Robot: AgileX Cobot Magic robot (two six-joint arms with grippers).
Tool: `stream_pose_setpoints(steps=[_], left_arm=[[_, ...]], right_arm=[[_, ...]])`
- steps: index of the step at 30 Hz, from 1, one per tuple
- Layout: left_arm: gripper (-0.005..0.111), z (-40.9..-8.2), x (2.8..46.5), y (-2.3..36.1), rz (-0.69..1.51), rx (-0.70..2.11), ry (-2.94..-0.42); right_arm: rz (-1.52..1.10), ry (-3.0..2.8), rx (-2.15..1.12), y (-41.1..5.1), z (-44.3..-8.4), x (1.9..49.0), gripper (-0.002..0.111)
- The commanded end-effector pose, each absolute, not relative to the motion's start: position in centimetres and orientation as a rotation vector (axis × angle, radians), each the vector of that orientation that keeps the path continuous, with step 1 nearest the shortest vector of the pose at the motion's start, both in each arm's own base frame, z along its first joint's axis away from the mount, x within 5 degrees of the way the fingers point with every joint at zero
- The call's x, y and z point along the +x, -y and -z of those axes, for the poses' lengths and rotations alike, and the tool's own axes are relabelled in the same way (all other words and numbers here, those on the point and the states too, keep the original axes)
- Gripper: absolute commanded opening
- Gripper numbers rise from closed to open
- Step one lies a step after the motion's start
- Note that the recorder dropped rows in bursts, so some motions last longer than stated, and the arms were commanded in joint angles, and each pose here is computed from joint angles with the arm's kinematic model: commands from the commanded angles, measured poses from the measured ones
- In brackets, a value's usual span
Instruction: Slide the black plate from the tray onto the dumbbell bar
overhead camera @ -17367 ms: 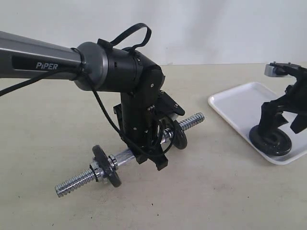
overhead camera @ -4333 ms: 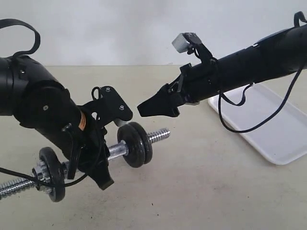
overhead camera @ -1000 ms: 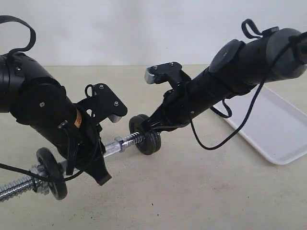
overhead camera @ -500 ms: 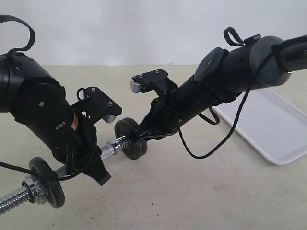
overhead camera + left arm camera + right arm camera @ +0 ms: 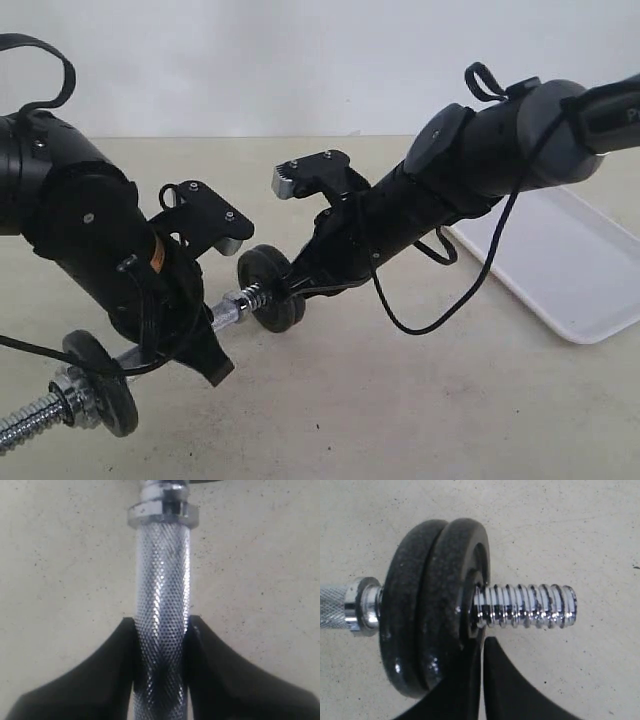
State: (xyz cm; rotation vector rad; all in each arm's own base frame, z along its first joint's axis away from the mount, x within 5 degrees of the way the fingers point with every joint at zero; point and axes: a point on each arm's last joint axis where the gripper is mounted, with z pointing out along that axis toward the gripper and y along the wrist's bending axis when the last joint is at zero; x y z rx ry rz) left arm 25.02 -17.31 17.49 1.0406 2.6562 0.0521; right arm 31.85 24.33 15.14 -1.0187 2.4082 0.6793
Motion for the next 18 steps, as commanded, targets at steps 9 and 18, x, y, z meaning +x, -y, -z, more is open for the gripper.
stream_pose_setpoints(steps=[9, 18], left_arm=[[0.004, -21.35, 29.17, 22.26, 0.302, 0.857, -1.977], [0.004, -21.48, 29.63, 21.79, 0.336, 0.771, -1.997]], right_arm=[[-0.832, -2.359, -1.165, -25.36, -15.32, 30.41, 0.000], [-0.843, -2.360, -1.174, -25.38, -15.33, 30.31, 0.000]])
